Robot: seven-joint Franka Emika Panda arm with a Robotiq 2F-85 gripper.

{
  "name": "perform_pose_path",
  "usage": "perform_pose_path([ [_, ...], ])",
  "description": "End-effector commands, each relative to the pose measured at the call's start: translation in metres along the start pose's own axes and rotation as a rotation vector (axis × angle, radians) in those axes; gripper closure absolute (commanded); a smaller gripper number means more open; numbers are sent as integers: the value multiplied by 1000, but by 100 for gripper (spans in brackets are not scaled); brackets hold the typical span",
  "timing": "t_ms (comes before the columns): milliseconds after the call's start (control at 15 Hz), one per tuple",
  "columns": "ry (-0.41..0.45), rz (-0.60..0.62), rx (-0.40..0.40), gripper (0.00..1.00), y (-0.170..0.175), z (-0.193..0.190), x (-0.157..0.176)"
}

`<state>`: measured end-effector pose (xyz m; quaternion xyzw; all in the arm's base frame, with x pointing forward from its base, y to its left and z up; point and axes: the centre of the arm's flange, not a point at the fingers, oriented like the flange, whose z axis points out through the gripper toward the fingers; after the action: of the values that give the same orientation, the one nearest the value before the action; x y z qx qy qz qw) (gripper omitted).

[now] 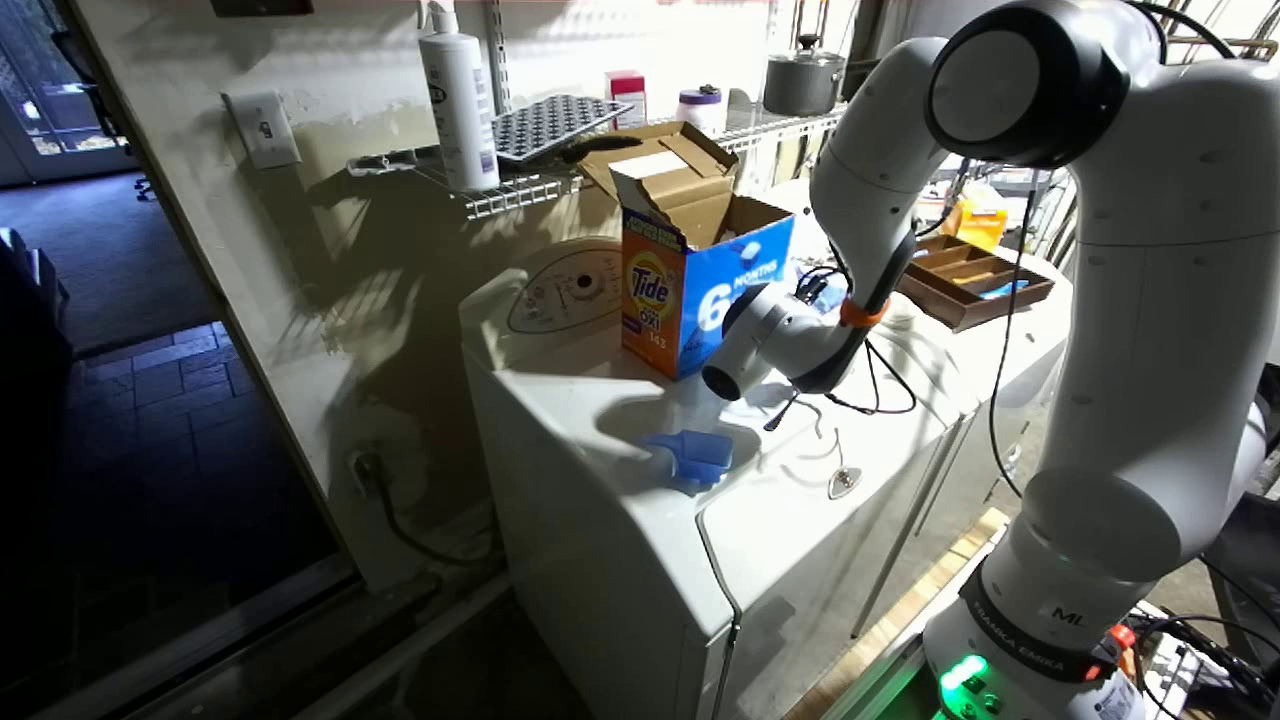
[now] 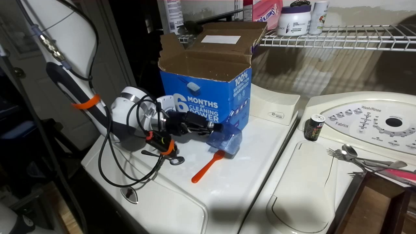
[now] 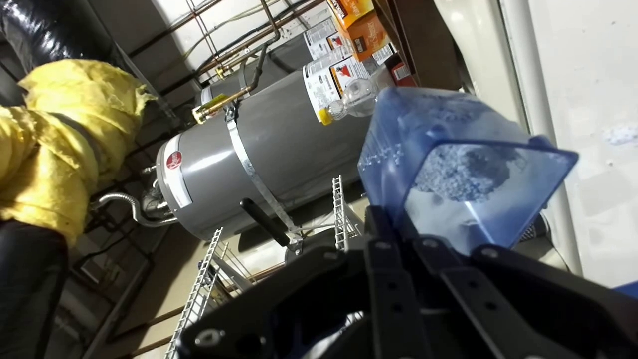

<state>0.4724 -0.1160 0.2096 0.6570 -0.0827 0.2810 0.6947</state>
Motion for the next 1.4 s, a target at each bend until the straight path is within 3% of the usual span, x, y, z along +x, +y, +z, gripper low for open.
perform_pose_path([
  [0,2,2,-21,99,-4,-5,3],
  [667,13,-7,-68,99,-3,-3,1],
  [1333,-24,-19,-43,99,-9,0,-4],
])
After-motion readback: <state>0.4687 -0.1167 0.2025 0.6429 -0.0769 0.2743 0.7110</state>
